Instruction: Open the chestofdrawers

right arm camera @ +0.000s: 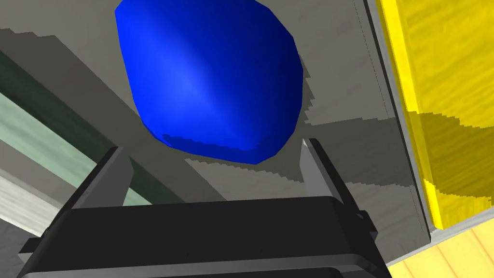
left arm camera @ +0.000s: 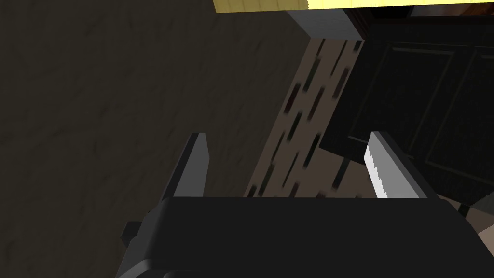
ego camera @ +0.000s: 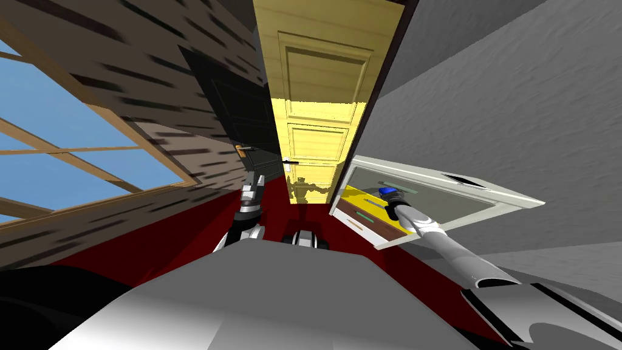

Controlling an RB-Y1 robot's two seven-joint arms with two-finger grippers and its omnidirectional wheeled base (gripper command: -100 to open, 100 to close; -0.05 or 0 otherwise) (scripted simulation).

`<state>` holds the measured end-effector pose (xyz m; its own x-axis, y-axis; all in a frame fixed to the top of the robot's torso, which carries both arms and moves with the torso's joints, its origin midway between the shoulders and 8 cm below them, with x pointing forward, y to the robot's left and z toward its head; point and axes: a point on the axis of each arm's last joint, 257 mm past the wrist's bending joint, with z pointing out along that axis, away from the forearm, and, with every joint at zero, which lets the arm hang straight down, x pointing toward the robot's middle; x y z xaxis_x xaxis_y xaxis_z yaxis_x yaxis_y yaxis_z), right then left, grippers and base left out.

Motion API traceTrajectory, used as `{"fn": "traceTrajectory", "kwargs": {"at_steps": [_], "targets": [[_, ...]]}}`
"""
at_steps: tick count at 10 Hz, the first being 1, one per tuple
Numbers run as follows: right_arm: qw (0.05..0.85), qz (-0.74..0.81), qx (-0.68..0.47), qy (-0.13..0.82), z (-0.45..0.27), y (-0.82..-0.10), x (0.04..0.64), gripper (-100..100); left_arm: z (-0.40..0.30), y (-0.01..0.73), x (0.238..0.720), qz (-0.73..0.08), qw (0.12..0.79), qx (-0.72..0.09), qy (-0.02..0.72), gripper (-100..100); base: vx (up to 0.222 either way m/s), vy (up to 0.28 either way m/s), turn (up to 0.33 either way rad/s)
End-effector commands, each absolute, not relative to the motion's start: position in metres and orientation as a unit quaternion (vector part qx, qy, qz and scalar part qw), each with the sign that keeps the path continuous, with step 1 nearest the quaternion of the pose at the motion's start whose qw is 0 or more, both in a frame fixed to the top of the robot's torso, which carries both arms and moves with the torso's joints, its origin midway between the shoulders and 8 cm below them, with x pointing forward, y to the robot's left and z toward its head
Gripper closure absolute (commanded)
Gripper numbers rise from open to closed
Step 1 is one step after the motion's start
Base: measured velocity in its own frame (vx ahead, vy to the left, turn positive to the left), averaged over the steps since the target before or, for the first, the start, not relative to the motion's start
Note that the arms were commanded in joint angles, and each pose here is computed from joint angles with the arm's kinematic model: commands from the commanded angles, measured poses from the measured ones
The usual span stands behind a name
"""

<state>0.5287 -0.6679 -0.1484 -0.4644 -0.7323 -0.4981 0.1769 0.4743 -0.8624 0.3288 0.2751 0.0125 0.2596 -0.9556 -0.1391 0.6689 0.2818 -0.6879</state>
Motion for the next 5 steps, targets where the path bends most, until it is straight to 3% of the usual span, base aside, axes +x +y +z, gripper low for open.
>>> {"fn": "traceTrajectory", "kwargs": {"at_steps": [1,5], "targets": [[0.479,-0.486,-0.201,0.703,-0.139,-0.673,0.532,-100,0.012,0.275,0.329,-0.541,0.751,-0.258,0.278,0,0.007,-0.009,0.011],[0.461,-0.529,-0.205,0.683,-0.107,-0.699,0.528,-100,0.012,0.275,0.329,-0.541,0.751,-0.258,0.278,0,-0.029,0.059,0.032]]}}
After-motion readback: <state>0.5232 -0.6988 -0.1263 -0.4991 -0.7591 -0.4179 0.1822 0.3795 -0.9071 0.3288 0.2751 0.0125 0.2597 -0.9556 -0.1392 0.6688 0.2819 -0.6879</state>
